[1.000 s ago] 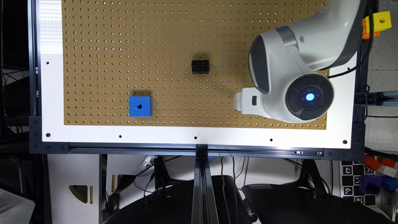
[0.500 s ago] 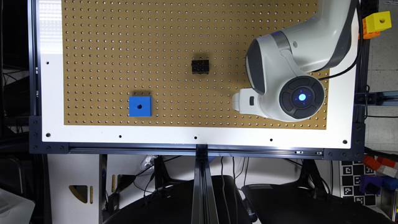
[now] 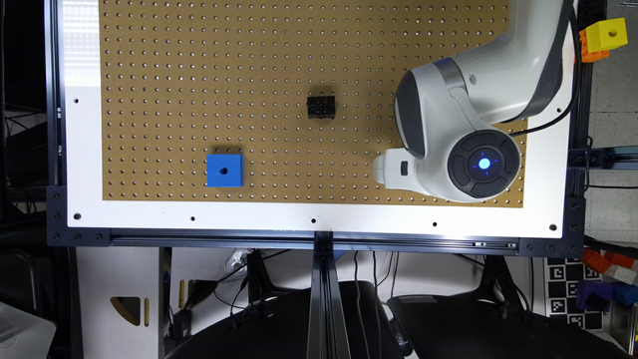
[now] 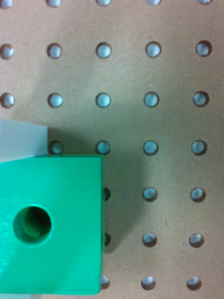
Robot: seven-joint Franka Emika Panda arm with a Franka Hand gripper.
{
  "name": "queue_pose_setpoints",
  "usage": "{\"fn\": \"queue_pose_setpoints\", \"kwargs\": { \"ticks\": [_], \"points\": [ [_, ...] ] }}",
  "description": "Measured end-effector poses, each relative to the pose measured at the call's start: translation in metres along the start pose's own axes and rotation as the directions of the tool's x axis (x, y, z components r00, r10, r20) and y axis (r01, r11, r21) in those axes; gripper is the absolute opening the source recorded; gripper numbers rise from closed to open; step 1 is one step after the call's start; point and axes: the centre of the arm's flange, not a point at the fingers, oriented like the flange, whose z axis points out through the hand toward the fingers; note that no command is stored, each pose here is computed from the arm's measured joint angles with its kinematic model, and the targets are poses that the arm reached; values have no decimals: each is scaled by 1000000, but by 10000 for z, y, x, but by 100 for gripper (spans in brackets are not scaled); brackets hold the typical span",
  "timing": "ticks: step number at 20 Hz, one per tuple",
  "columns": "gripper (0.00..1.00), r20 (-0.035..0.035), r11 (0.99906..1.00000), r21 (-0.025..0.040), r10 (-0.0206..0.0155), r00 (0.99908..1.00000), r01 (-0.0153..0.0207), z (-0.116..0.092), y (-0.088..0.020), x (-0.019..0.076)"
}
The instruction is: Pick up green block.
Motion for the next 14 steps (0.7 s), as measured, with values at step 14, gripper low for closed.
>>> {"fn": "queue_pose_setpoints", "kwargs": {
  "ticks": [14],
  "points": [
    [0, -16180, 999616, -25992, -9993, 999819, 9570, -748, -66, -22]
  ]
}}
